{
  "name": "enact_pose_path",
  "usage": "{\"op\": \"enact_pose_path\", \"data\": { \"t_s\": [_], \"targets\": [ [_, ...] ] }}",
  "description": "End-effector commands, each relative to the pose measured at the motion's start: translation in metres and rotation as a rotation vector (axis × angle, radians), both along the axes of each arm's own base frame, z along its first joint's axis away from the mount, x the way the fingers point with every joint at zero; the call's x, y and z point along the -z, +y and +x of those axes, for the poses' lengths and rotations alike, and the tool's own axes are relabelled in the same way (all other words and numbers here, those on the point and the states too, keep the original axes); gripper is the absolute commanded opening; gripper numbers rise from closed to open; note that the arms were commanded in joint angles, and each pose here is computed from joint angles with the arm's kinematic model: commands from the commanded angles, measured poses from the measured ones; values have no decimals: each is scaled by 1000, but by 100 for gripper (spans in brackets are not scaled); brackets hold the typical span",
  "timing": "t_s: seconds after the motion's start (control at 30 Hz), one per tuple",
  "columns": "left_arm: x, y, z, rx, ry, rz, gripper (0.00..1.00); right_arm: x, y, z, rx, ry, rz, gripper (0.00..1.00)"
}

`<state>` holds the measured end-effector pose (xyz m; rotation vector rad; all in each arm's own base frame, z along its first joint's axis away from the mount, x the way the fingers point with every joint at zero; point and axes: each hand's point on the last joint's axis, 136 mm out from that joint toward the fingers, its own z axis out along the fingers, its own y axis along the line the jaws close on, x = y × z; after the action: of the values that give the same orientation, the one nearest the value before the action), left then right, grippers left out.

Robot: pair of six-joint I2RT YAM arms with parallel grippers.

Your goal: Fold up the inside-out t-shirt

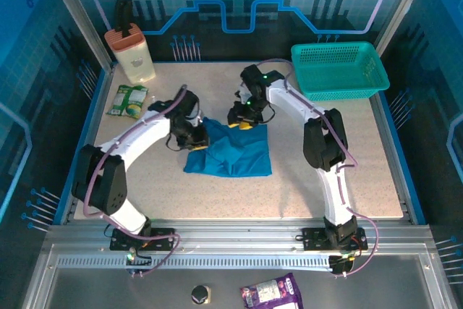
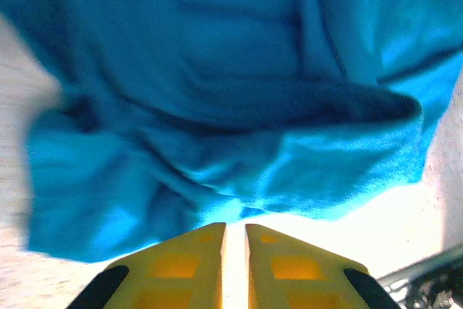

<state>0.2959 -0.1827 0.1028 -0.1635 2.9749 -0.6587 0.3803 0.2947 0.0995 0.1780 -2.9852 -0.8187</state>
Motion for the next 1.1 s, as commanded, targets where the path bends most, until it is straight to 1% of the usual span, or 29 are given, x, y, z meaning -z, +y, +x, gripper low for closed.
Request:
{"op": "enact_pose_path", "data": {
  "t_s": [0.0, 0.07, 0.13, 0.3, 0.4, 0.57, 0.7, 0.77, 0.83, 0.9, 0.93, 1.0, 1.07],
  "targets": [
    [24, -28, -21, -19, 113, -80, 16, 21, -9, -2, -33, 33, -3, 44],
    [34, -40, -27, -28, 139, -140, 17, 33, -14, 0, -23, 57, 2, 44],
    [47, -41, -32, -54, 166, -159, 18, 43, -19, 0, -13, 74, -3, 44],
    [76, -22, -34, -59, 197, -35, 17, 67, -55, -5, 93, 120, -78, 44],
    [86, -8, -25, -74, 203, 2, 18, 74, -77, -22, 145, 143, -97, 44],
    [91, 5, 7, -72, 187, 8, 17, 77, -95, -75, 201, 198, -108, 43],
    [84, 15, 43, -48, 146, 42, 17, 72, -98, -125, 251, 222, -113, 43],
    [81, 21, 59, -42, 126, 54, 17, 67, -88, -145, 257, 227, -88, 43],
    [75, 26, 76, -35, 100, 58, 16, 60, -68, -161, 239, 238, -38, 43],
    [63, 28, 88, -19, 67, 58, 16, 48, -53, -163, 209, 224, 6, 42],
    [51, 27, 94, -1, 33, 52, 16, 40, -53, -159, 205, 193, 3, 42],
    [26, 17, 98, 50, -41, 16, 18, 25, -65, -141, 206, 87, -56, 42],
    [5, 8, 95, 85, -93, 9, 20, 15, -85, -120, 195, -9, -161, 43]
  ]
}}
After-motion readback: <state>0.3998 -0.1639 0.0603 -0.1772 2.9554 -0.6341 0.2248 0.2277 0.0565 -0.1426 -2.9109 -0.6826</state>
